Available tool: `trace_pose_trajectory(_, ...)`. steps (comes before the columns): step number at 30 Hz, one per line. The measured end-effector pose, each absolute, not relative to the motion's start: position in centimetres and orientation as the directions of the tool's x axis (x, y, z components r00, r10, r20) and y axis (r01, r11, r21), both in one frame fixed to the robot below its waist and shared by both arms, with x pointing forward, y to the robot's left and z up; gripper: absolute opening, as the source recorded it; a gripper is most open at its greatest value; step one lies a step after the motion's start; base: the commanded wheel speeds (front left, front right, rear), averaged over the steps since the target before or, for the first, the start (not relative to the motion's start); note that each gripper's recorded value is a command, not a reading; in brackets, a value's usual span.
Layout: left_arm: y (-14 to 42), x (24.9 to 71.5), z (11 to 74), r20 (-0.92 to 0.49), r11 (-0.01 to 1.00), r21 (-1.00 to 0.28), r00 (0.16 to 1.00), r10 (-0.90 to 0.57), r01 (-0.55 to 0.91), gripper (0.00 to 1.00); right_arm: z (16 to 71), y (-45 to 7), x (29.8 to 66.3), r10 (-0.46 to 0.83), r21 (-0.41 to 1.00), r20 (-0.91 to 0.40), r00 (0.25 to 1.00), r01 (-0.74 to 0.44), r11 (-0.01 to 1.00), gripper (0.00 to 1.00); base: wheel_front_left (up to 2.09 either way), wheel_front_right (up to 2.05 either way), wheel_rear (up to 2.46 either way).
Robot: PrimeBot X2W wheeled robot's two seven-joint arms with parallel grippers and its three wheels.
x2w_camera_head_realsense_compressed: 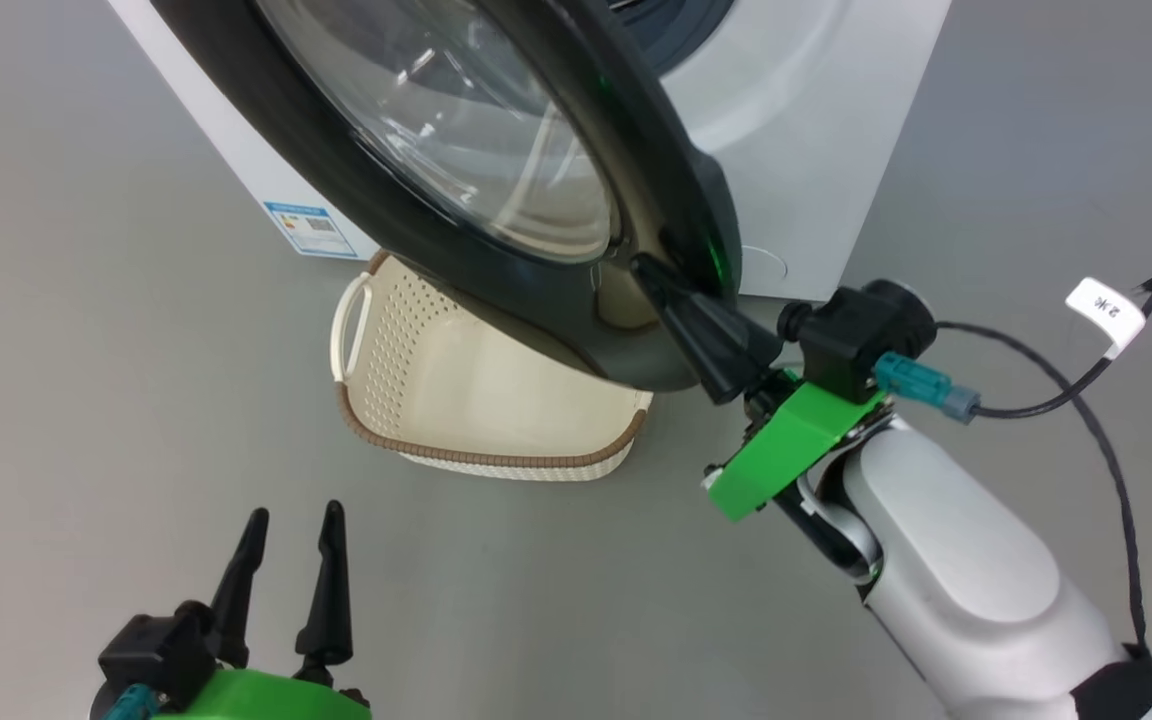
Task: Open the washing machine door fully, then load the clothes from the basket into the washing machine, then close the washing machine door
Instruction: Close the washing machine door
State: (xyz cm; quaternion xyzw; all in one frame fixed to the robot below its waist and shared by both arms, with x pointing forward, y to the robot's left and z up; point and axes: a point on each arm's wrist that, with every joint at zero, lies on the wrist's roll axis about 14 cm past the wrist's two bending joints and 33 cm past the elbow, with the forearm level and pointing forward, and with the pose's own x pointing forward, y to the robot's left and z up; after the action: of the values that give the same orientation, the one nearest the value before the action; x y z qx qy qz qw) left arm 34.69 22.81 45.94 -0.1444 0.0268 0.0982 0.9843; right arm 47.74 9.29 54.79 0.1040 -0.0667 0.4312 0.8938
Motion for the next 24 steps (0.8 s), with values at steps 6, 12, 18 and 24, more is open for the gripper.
trace_pose_trajectory(6,21.8,35.2,45.0,-0.112,0.933,-0.304,0.980,0.167,-0.194,1.00,55.1,8.5,50.0,0.739,0.113,0.225,0.636,-0.770,0.628,0.00,0.00,0.00,0.00)
trace_pose_trajectory(12,20.0,36.0,43.7,-0.152,0.935,-0.317,0.981,0.116,-0.160,1.00,55.8,7.5,53.0,0.720,0.080,0.251,0.647,-0.755,0.651,0.00,0.00,0.00,0.00)
trace_pose_trajectory(18,19.8,36.6,42.3,-0.193,0.936,-0.309,0.975,0.111,-0.167,1.00,55.5,6.8,55.9,0.712,0.051,0.255,0.655,-0.744,0.666,0.00,0.00,0.00,0.00)
trace_pose_trajectory(24,19.6,37.5,42.0,-0.195,0.937,-0.310,0.975,0.104,-0.162,1.00,55.8,6.0,58.7,0.701,0.003,0.268,0.660,-0.729,0.685,0.00,0.00,0.00,0.00)
